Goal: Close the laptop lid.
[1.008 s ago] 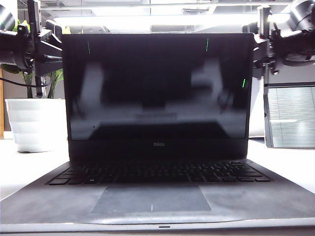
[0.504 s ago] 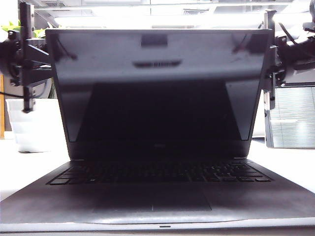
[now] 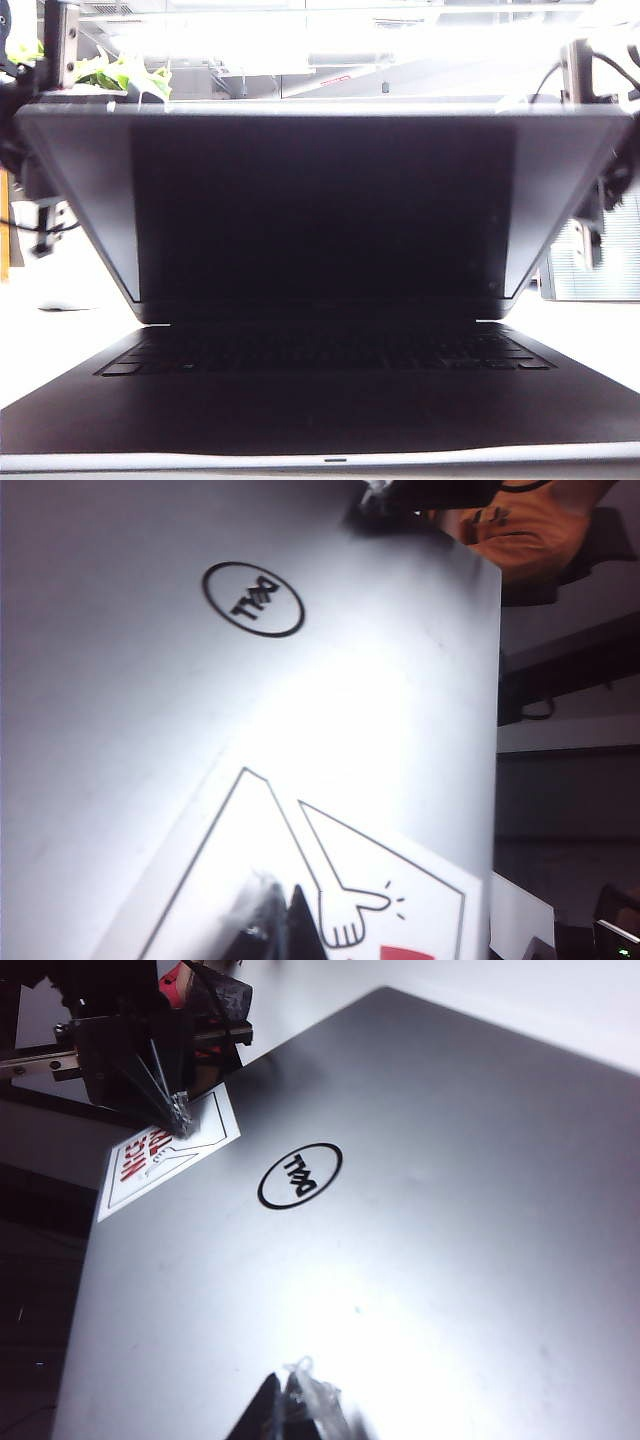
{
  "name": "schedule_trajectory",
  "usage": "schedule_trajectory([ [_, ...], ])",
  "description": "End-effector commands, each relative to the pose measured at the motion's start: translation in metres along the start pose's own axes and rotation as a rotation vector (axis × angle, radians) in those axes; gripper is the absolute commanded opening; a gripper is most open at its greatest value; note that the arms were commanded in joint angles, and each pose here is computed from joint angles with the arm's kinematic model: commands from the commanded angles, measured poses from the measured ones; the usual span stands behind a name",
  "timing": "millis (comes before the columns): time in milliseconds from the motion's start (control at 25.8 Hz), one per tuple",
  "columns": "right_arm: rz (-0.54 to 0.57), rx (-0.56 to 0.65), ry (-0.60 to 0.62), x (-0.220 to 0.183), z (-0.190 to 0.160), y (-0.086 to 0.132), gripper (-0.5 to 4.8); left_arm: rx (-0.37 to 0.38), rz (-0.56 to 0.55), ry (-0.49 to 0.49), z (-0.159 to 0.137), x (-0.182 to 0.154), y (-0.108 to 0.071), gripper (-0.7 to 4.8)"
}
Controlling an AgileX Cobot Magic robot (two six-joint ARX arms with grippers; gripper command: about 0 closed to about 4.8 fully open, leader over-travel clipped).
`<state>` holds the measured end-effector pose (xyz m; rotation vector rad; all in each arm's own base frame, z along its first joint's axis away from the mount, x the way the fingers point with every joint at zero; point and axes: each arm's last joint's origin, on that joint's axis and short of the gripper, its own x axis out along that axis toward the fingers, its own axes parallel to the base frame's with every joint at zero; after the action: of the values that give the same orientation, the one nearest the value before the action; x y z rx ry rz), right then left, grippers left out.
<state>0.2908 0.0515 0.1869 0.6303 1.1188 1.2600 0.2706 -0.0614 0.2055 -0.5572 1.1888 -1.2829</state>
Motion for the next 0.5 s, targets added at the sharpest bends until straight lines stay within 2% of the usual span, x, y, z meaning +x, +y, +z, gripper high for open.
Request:
schedule_trajectory([
  [39,-0.017,0.04,0.033,0.005,-0.017,-0.008,-0.05,-0.031,0.008,0.021,-0.008,0.002,0.003,-0.05],
  [271,-0.015,0.076,0.045,0.011,-0.038,-0.019,-0.05,-0.089,0.009,0.029,-0.032,0.013,0.023,-0.05],
  [504,-0.013,0.094,0.051,0.013,-0.047,-0.023,-0.05,-0.046,0.059,0.029,-0.029,0.013,0.027,-0.05],
])
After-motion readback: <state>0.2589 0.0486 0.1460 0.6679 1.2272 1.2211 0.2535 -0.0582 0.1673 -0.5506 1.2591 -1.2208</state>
